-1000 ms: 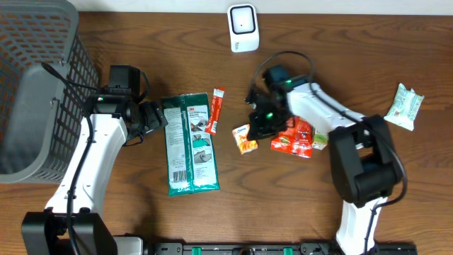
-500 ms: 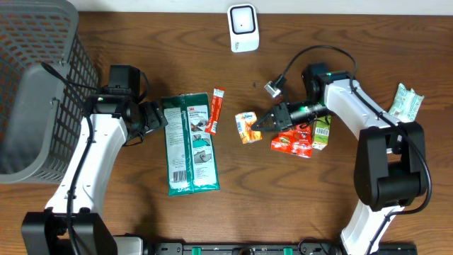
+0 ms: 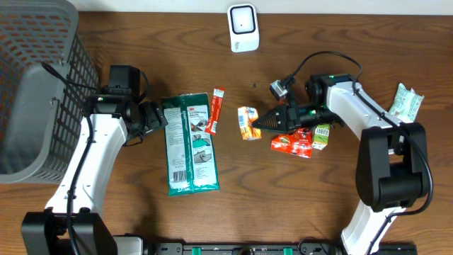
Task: Scan the item barcode
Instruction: 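Lift the Kleenex pack with the right gripper and turn it upright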
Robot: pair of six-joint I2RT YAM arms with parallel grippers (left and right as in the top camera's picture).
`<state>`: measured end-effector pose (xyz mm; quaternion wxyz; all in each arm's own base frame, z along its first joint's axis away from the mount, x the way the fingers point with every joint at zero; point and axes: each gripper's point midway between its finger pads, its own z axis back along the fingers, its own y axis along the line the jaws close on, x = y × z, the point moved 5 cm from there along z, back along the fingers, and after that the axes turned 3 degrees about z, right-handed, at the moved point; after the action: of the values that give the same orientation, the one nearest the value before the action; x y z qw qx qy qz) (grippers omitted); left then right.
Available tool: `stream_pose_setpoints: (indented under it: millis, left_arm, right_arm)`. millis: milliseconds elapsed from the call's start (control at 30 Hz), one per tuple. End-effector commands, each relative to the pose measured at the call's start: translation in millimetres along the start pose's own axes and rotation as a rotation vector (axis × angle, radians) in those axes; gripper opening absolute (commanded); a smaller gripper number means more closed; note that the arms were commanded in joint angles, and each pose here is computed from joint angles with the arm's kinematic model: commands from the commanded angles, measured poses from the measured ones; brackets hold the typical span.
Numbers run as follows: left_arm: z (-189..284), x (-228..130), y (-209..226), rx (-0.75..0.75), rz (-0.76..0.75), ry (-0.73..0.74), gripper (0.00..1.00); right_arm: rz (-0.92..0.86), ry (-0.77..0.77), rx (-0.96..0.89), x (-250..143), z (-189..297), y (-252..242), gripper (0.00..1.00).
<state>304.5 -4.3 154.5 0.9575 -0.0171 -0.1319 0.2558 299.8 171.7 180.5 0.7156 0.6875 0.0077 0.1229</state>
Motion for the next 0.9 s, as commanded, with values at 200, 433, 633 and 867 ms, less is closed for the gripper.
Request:
stream_pose_setpoints:
  millis: [200,433,633,867]
  left_arm:
    - [2,3,1,0.009,-0.007,-0.012,0.9]
    - [2,3,1,0.009,-0.007,-0.012,0.9]
    - [2,3,1,0.009,-0.007,-0.012,0.9]
    - [2,3,1,0.009,-0.007,-0.012,0.9]
  right_arm:
    - [0.348,-0.049,0.031,-29,9,104,0.01]
    - [0.426,-0.051,0.029,-42,9,130,0.01]
    - [0.429,-0.05,0.029,-42,9,131,0.01]
    - [0.435,-0.051,0.028,-42,9,131,0.01]
